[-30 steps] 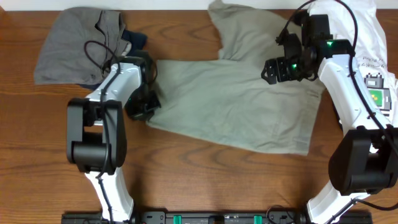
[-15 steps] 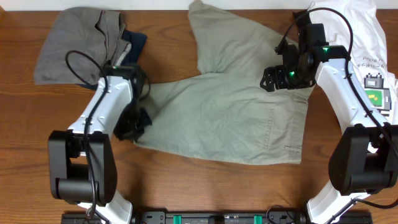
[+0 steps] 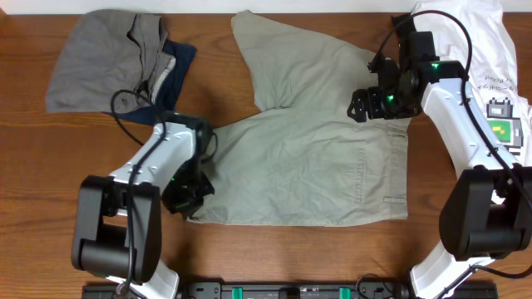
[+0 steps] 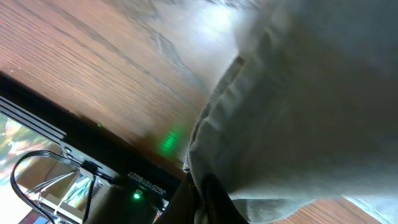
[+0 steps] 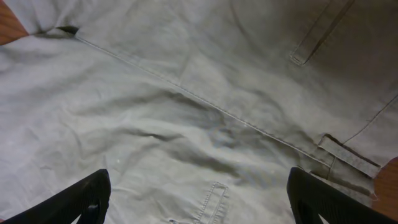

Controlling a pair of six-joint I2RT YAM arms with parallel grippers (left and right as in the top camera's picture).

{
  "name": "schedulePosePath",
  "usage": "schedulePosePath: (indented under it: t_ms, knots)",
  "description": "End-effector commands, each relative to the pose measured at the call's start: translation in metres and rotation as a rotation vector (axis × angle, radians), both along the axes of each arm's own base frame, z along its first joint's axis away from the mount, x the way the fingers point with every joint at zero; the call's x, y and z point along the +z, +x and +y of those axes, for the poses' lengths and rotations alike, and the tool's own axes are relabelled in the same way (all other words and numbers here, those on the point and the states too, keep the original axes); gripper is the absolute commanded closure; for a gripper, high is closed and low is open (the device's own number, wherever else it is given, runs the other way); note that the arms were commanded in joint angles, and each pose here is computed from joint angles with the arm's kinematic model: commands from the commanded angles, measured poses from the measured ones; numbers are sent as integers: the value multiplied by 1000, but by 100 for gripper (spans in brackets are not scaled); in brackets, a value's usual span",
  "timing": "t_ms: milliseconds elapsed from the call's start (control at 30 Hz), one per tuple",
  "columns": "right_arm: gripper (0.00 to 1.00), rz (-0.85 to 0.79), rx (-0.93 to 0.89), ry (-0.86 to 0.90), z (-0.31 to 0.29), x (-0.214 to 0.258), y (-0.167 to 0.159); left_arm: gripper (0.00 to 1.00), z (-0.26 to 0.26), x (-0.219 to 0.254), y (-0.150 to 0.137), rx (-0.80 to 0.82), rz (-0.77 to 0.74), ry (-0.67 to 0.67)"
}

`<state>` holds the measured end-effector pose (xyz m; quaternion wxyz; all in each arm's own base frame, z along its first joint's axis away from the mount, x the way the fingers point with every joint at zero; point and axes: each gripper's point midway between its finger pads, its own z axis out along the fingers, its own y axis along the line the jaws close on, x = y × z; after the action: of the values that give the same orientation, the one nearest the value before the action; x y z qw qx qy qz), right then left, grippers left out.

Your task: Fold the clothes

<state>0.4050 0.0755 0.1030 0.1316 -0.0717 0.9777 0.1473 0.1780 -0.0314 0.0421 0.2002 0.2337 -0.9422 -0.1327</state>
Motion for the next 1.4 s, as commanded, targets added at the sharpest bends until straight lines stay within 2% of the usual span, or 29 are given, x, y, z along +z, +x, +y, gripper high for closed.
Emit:
schedulePosePath:
  t_ms: [0,200,300,467,667,767,800,867,900,967,1067,1167,1233,1367]
  knots:
    - [11,1,0,10,5,2,-2,94,-15,2,-5,1,-18,12]
    - [10,-2,0,11,5,2,-1,94,-44,-2,-7,-135,-59,25]
    - [9,-1,0,11,5,2,-1,94,-41,-1,-6,-177,-74,66]
    - [9,-2,0,10,5,2,-1,94,-17,3,3,-193,-99,165]
    - [7,6,-12,-35,-2,-1,-3,92,27,10,17,-140,-128,294]
    - [6,20,-21,-64,-8,-3,-6,72,44,11,18,-68,-119,307]
    - [6,24,-23,-69,-9,-3,-6,60,48,11,17,-46,-116,308]
    - [5,28,-29,-82,-12,-5,-7,27,57,10,17,-10,-106,306]
    - [5,27,-33,-89,-14,-6,-7,16,60,10,17,-5,-105,303]
    - [5,30,-58,-119,-21,-11,-6,6,64,9,19,-1,-106,292]
    - [6,28,-86,-145,-26,-26,-4,0,66,9,26,8,-131,282]
    - [10,19,-82,-147,-24,-48,-3,2,63,12,45,-15,-193,255]
    - [11,10,-115,-161,-26,-62,1,2,54,9,71,-74,-278,184]
    - [11,-47,-141,-151,-24,-76,15,2,14,-2,136,-237,-507,-74]
